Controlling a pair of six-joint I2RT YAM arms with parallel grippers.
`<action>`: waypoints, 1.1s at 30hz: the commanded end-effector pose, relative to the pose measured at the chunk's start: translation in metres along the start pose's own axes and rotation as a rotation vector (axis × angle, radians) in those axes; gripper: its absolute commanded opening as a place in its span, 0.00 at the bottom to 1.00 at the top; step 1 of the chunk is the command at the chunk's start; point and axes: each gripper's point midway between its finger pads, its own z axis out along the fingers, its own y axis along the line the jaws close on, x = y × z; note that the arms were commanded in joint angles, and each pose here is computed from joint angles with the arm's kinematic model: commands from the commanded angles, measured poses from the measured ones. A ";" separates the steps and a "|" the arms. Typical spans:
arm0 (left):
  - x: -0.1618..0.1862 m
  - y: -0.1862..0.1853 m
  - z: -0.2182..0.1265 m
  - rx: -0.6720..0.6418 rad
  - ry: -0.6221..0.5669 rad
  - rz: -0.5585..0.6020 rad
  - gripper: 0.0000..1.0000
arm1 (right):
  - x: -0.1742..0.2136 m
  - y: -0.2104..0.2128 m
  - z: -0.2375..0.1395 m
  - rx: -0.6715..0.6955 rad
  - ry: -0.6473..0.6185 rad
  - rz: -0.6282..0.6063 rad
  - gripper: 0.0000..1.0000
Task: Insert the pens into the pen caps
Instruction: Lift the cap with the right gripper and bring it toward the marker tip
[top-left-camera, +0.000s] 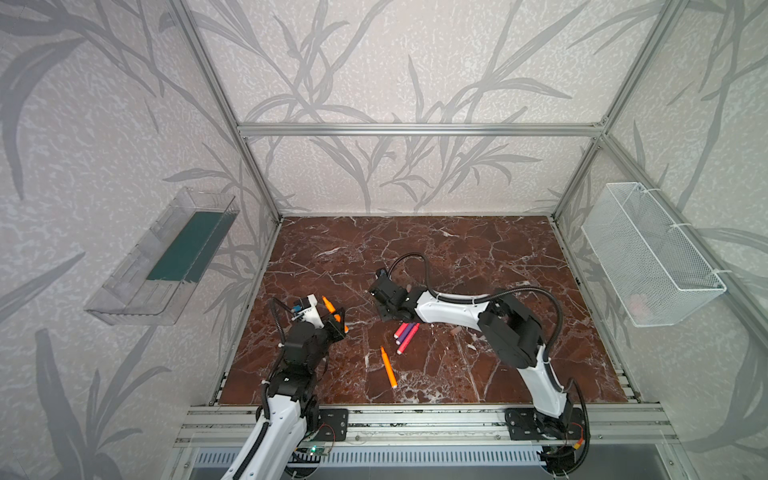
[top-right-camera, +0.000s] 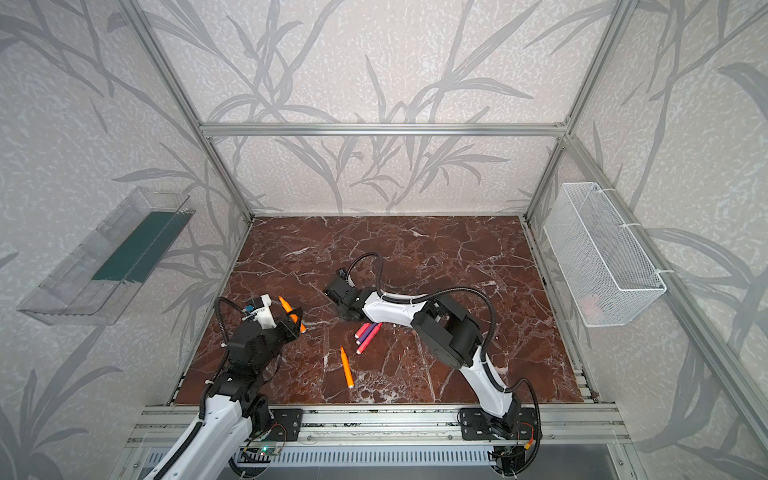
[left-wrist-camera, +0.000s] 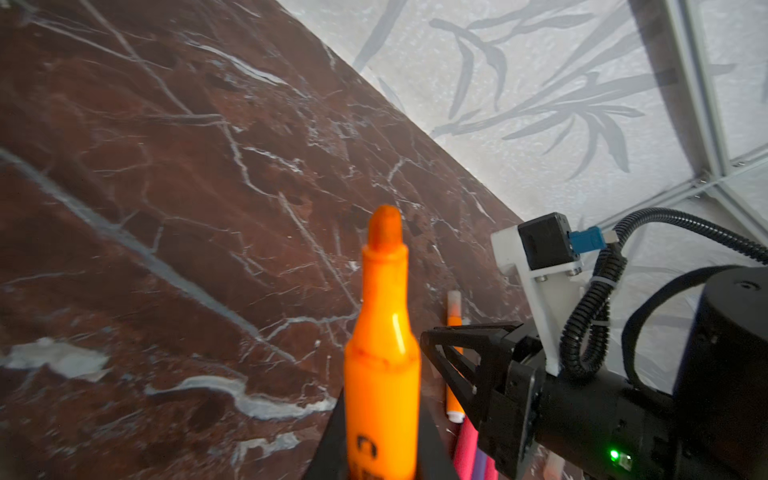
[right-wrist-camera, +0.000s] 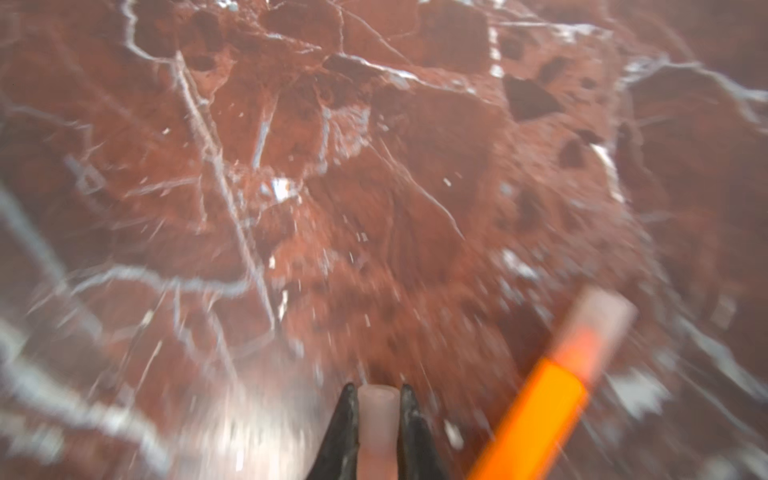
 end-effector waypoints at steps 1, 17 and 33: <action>-0.003 -0.036 -0.004 0.180 0.004 0.059 0.00 | -0.044 -0.002 -0.065 -0.074 -0.172 0.063 0.04; 0.082 -0.173 -0.001 0.603 0.249 0.434 0.00 | -0.024 -0.110 -0.223 -0.035 -0.580 0.185 0.00; 0.122 -0.216 -0.013 0.764 0.314 0.569 0.00 | -0.030 -0.087 -0.292 -0.406 -0.816 0.240 0.00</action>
